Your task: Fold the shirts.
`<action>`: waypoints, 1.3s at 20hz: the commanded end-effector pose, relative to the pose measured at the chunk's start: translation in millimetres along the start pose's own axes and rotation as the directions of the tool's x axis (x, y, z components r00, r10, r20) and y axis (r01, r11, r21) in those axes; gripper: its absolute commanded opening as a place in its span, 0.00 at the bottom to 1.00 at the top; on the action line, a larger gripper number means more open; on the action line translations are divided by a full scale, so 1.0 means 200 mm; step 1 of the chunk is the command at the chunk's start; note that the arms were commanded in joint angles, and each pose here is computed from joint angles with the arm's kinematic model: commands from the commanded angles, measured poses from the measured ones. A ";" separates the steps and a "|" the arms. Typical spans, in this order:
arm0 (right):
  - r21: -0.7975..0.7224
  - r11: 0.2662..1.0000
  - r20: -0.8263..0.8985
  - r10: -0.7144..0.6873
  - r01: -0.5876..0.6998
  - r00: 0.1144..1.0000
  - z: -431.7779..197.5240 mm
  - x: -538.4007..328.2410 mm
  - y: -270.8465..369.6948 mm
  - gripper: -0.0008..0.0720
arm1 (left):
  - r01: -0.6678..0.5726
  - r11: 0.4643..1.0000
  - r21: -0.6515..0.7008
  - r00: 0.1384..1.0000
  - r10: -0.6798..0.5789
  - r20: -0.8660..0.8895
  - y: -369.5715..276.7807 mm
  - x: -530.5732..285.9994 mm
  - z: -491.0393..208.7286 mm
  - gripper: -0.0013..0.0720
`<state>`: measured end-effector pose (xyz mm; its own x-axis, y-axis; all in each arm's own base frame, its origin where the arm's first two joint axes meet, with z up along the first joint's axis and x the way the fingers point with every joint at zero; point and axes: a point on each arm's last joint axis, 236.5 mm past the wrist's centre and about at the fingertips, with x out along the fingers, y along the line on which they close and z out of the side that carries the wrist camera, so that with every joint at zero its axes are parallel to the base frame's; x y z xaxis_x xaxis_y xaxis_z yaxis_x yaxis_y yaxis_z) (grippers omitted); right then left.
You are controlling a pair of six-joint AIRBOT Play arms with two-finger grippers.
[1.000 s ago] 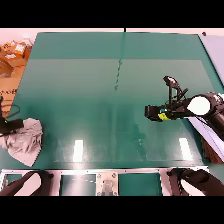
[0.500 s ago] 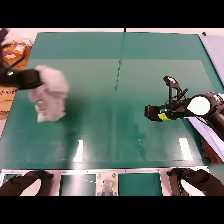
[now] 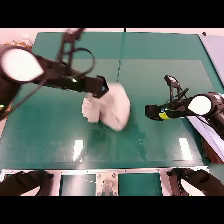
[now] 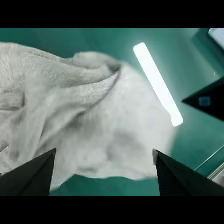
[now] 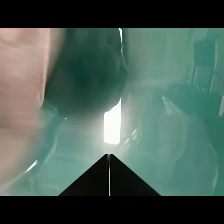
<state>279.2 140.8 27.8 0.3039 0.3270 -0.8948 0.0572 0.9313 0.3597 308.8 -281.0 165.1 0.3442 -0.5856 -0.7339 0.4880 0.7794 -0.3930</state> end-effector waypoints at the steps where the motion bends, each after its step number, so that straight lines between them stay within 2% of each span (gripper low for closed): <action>1: 0.007 1.000 0.049 -0.008 0.007 0.999 0.11 -0.08 -0.05 0.03 | -0.023 1.000 0.016 0.992 0.025 -0.127 0.07 0.15 -0.13 0.97; 2: 0.013 1.000 0.074 -0.011 0.010 0.997 0.16 -0.12 -0.08 0.14 | -0.053 0.999 0.008 0.989 0.053 -0.137 0.14 0.13 -0.13 0.97; 3: 0.008 1.000 0.103 -0.017 0.016 0.995 0.21 -0.15 -0.11 0.37 | -0.089 0.996 -0.006 0.985 0.087 -0.151 0.24 0.09 -0.13 0.97; 4: 0.006 1.000 0.124 -0.024 0.023 0.992 0.25 -0.17 -0.15 0.51 | -0.131 0.991 -0.031 0.978 0.124 -0.167 0.36 0.06 -0.14 0.97; 7: 0.028 0.999 0.102 -0.024 0.021 0.995 0.27 -0.13 -0.21 0.51 | -0.290 0.945 -0.152 0.947 0.260 -0.191 0.81 -0.02 -0.18 0.97; 9: 0.048 0.999 0.040 0.004 -0.006 0.999 0.26 -0.01 -0.20 0.49 | -0.318 0.913 -0.255 0.942 0.273 -0.197 1.03 0.04 -0.25 0.97; 11: 0.075 0.994 -0.007 0.086 -0.085 0.996 0.27 0.12 -0.13 0.49 | -0.290 0.916 -0.278 0.947 0.231 -0.224 1.12 0.21 -0.36 0.96; 14: 0.127 0.968 -0.022 0.221 -0.216 0.975 0.33 0.29 -0.02 0.50 | -0.168 0.926 -0.338 0.972 0.098 -0.213 1.11 0.50 -0.43 0.96; 15: 0.149 0.958 -0.030 0.254 -0.247 0.967 0.33 0.34 0.01 0.52 | -0.134 0.921 -0.366 0.976 0.057 -0.211 1.11 0.57 -0.44 0.96; 16: 0.167 0.946 -0.042 0.290 -0.279 0.956 0.33 0.39 0.03 0.59 | -0.101 0.915 -0.391 0.979 0.021 -0.203 1.10 0.64 -0.44 0.96; 18: 0.191 0.914 -0.052 0.373 -0.357 0.927 0.34 0.47 0.11 0.61 | -0.037 0.908 -0.418 0.987 -0.034 -0.159 1.09 0.74 -0.42 0.96; 19: 0.196 0.898 -0.046 0.410 -0.394 0.911 0.36 0.51 0.15 0.62 | -0.013 0.905 -0.424 0.991 -0.045 -0.127 1.09 0.77 -0.39 0.94; 20: 0.203 0.885 -0.046 0.437 -0.420 0.898 0.37 0.55 0.18 0.64 | 0.009 0.905 -0.425 0.995 -0.050 -0.085 1.09 0.79 -0.34 0.81; 21: 0.216 0.876 -0.057 0.452 -0.431 0.890 0.37 0.59 0.20 0.67 | 0.029 0.907 -0.420 0.997 -0.059 -0.058 1.09 0.81 -0.32 0.73; 25: 0.219 0.880 -0.132 0.455 -0.422 0.881 0.36 0.79 0.27 0.66 | 0.065 0.892 -0.446 0.990 -0.116 -0.086 1.07 0.88 -0.38 0.73; 26: 0.212 0.880 -0.150 0.459 -0.425 0.875 0.35 0.82 0.30 0.66 | 0.070 0.894 -0.443 0.987 -0.125 -0.097 1.06 0.89 -0.40 0.64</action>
<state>392.4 218.4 -64.4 0.1855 0.7126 -0.6766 0.1280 0.6652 0.7356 411.7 -194.6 -83.7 0.2227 -0.6259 -0.7474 0.1026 0.7775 -0.6205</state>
